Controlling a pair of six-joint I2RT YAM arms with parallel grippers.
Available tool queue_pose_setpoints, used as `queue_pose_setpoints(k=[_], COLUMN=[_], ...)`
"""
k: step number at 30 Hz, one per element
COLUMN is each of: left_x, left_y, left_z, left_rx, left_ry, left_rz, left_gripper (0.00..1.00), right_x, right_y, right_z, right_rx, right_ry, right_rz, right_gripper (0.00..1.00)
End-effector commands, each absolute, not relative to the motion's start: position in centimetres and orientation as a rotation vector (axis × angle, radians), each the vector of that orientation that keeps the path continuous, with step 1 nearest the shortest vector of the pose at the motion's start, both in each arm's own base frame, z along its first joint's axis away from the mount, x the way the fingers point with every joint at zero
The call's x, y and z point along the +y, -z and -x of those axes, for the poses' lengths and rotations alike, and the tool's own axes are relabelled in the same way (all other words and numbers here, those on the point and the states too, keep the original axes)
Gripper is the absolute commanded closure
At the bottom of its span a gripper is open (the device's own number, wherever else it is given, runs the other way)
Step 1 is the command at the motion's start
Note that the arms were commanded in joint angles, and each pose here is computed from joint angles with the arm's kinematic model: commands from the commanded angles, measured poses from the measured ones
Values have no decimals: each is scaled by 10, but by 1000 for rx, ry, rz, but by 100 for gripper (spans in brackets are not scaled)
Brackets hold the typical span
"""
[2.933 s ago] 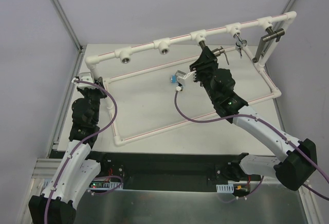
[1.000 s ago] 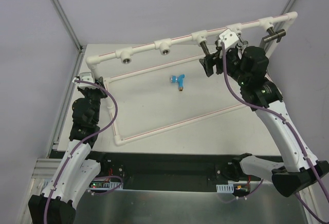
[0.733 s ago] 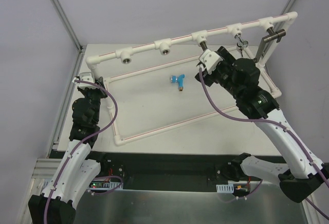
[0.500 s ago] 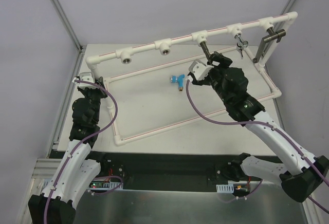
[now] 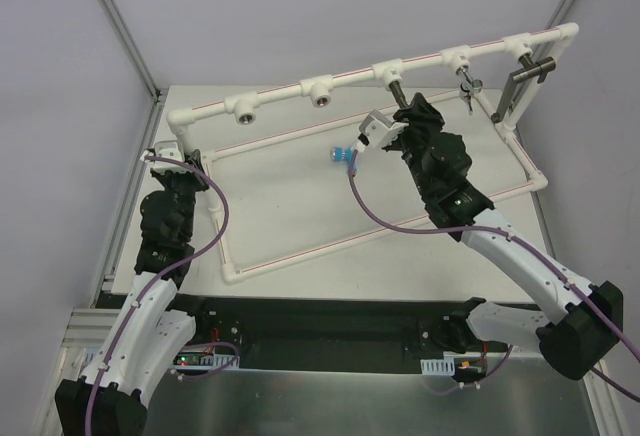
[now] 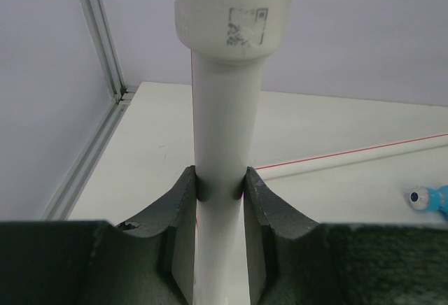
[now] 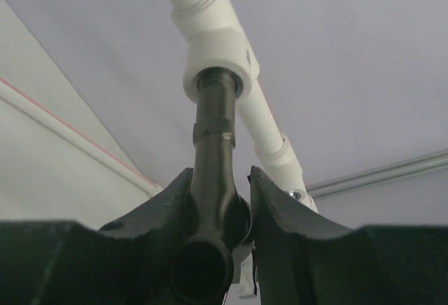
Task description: Install the water faucets
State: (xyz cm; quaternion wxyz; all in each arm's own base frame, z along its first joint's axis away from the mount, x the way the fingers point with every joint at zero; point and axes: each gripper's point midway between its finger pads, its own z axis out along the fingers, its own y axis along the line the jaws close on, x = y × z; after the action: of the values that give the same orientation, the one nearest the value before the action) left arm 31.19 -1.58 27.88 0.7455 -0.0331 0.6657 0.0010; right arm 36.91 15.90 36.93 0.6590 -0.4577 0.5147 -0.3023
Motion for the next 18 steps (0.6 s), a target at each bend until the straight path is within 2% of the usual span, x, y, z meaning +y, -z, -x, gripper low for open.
queue_pose_setpoints(k=[1, 2, 4, 9, 11, 18], left_x=[-45, -45, -45, -44, -44, -45], left_y=[-291, -291, -291, -292, -292, -293], left_z=[-310, -310, -310, -309, -309, -308], left_rx=[1427, 1427, 1426, 1421, 1423, 1418], left_ry=[129, 129, 128, 127, 126, 131], left_rz=[-4, -4, -3, -2, -2, -3], left_gripper=[100, 100, 100, 100, 100, 100], right_x=[154, 154, 157, 161, 172, 184], right_y=[-379, -374, -374, -365, -357, -351], right_z=[-375, -375, -376, -373, -369, -367], right_rx=[1189, 1211, 1253, 1381, 1478, 1585], right_ry=[670, 657, 595, 398, 156, -215], right_rz=[950, 958, 926, 840, 712, 454], right_gripper=[73, 87, 98, 98, 98, 98])
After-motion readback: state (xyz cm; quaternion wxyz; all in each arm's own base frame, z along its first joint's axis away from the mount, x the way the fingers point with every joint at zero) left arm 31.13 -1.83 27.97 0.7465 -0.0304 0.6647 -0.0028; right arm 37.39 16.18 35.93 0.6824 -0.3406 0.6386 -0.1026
